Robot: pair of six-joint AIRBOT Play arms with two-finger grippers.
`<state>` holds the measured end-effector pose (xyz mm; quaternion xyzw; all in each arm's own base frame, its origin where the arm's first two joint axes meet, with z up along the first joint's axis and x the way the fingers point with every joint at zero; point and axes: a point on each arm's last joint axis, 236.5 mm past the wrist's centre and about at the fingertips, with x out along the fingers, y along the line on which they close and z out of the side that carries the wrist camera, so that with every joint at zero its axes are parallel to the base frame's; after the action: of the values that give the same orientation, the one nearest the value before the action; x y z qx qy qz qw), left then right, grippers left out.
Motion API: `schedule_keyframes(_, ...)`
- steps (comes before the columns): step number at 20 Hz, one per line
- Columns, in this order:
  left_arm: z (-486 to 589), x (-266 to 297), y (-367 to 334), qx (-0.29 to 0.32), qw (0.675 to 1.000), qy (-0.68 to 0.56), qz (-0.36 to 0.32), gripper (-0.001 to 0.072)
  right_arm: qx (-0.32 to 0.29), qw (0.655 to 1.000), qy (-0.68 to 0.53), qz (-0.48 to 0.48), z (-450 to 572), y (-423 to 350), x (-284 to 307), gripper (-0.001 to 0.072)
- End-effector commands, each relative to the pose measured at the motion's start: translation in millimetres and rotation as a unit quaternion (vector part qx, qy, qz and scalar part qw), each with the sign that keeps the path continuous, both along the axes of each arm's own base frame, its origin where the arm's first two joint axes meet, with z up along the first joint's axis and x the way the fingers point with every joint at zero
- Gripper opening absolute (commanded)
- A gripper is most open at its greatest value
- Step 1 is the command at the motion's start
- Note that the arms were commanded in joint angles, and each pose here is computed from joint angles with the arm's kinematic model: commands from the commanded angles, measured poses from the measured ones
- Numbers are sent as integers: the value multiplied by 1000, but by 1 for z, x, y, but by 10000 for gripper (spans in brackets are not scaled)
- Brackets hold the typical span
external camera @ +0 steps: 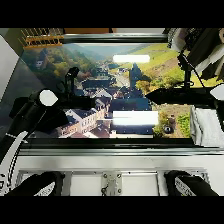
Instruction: Fold the clothes and pants, and hang the long-sleeved shirts on hangers.
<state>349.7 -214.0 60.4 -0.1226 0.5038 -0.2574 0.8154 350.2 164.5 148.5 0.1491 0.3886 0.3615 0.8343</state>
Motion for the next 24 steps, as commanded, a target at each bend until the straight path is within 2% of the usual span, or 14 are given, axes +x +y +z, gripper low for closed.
schedule_keyframes(1,0,0,0,0,1000,0,0,8,0,1000,1,1,0,0,0,19)
schedule_keyframes(11,2,2,-1,-3,1000,-6,3,8,0,1000,1,1,0,0,0,19)
schedule_keyframes(13,0,10,9,21,999,-27,0,33,0,1000,1,1,0,0,0,19)
schedule_keyframes(14,1,20,28,62,997,-52,-7,403,0,1000,1,1,0,0,0,19)
schedule_keyframes(15,4,31,53,100,993,-67,6,712,0,1000,1,1,0,0,0,19)
schedule_keyframes(17,12,53,123,190,977,-88,45,690,0,1000,1,1,0,0,0,19)
schedule_keyframes(20,4,58,222,282,949,-65,128,690,0,1000,1,1,0,0,0,19)
schedule_keyframes(22,-19,51,271,313,934,-32,168,689,0,1000,1,1,0,0,0,19)
schedule_keyframes(24,-56,42,298,312,930,12,195,690,0,1000,1,1,0,0,0,19)
